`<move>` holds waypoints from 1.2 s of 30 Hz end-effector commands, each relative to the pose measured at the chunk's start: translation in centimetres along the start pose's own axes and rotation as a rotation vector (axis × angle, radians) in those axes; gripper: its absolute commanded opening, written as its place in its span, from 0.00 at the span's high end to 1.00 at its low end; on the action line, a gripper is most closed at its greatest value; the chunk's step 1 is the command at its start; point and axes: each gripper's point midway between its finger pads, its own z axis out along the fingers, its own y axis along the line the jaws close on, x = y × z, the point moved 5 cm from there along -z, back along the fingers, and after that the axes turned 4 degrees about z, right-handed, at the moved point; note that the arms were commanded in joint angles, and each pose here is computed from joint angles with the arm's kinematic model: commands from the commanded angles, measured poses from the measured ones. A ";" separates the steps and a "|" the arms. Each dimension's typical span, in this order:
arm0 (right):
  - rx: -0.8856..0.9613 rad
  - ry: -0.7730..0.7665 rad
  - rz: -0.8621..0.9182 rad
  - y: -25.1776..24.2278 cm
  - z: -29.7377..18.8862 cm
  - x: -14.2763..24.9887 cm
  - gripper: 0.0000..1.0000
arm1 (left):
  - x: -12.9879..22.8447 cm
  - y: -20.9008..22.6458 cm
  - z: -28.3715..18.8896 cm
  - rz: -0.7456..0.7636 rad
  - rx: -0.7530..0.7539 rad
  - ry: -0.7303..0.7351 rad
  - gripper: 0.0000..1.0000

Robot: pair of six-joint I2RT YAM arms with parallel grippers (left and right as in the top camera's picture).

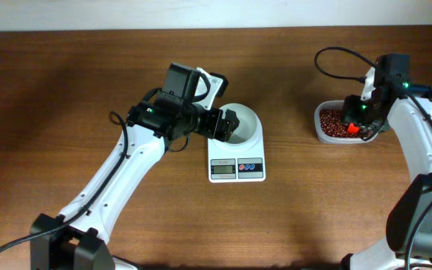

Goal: Scoop item into bowl and weigh 50g on scale

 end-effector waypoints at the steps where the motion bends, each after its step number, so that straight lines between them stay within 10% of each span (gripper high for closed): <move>1: 0.035 -0.035 0.002 -0.2 -0.1 -0.8 0.47 | -0.3 -0.1 -0.3 0.022 -0.006 -0.012 0.05; 4: 0.034 -0.016 -0.003 0.0 0.1 -0.5 0.68 | -0.3 -0.1 -0.3 0.022 -0.006 -0.012 0.05; 15: 0.091 -0.022 -0.027 0.2 0.3 -0.4 0.89 | -0.3 -0.1 -0.3 0.022 -0.006 -0.012 0.07; 20: 0.090 -0.026 -0.027 0.2 0.3 -0.5 0.96 | 0.4 -0.1 -0.3 0.009 -0.005 0.027 1.00; 30: 0.089 -0.029 -0.027 0.2 0.3 -0.5 0.96 | 6.7 -4.8 2.5 0.077 0.061 0.253 1.00; 36: 0.089 -0.029 -0.027 0.2 0.3 -0.5 0.96 | 9.3 -5.3 4.1 0.225 -0.154 0.299 1.00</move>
